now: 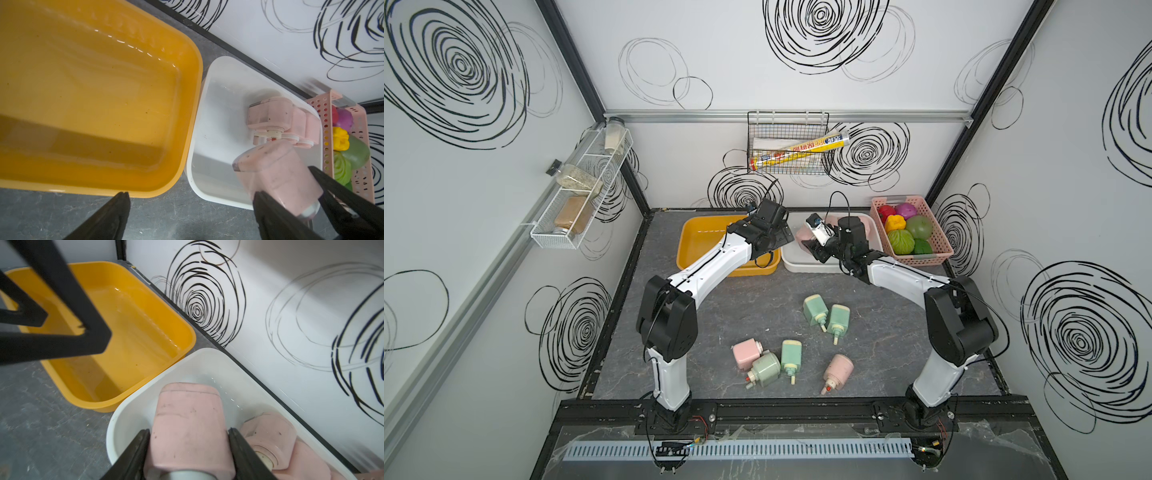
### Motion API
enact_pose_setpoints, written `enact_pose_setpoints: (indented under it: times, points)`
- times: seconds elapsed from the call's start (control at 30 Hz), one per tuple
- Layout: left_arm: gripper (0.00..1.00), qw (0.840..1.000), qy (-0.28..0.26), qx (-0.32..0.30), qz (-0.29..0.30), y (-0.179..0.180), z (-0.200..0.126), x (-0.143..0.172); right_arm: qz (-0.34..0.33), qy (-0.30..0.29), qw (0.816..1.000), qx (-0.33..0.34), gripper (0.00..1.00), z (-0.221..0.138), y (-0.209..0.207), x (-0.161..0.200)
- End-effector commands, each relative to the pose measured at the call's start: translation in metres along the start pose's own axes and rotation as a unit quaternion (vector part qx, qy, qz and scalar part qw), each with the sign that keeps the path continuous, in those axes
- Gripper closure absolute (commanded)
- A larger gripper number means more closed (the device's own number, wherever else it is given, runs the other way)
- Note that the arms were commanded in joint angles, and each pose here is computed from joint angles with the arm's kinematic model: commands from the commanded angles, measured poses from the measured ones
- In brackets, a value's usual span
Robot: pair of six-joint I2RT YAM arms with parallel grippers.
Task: Place the pencil sharpeners by color into the storage box
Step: Pick up the pencil sharpener from the center of the board, then place the pencil sharpener in the storage box.
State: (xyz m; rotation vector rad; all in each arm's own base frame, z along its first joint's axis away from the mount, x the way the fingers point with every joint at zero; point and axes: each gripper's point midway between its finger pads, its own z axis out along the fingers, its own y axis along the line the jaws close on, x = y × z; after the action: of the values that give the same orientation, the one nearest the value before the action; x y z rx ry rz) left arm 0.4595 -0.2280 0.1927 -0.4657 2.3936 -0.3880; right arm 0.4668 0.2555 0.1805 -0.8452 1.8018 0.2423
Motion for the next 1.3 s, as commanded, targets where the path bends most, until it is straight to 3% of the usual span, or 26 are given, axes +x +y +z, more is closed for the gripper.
enact_pose_setpoints:
  times: [0.0,0.37,0.5,0.73,1.03,1.27]
  points:
    - [0.01,0.997,-0.031,0.019,0.061,-0.006,0.009,-0.016,0.053,-0.033,0.995,0.080,1.00,0.003,-0.031,-0.023]
    - [0.01,0.991,-0.050,0.030,0.124,-0.009,0.025,-0.020,0.189,-0.061,0.964,0.176,1.00,0.030,-0.064,-0.008]
    - [0.01,0.990,-0.023,0.077,0.116,-0.015,0.042,-0.011,0.187,-0.063,0.958,0.210,1.00,0.047,-0.067,-0.006]
    - [0.01,0.991,-0.005,0.055,0.121,-0.006,0.071,-0.004,0.208,-0.071,0.934,0.281,1.00,0.060,-0.082,0.007]
    - [0.01,0.994,0.009,0.034,0.108,0.010,0.098,0.002,0.208,-0.057,0.938,0.272,1.00,0.088,-0.076,0.032]
    - [0.01,0.995,0.029,0.013,0.096,0.027,0.118,0.009,0.211,-0.053,0.926,0.309,1.00,0.090,-0.083,0.049]
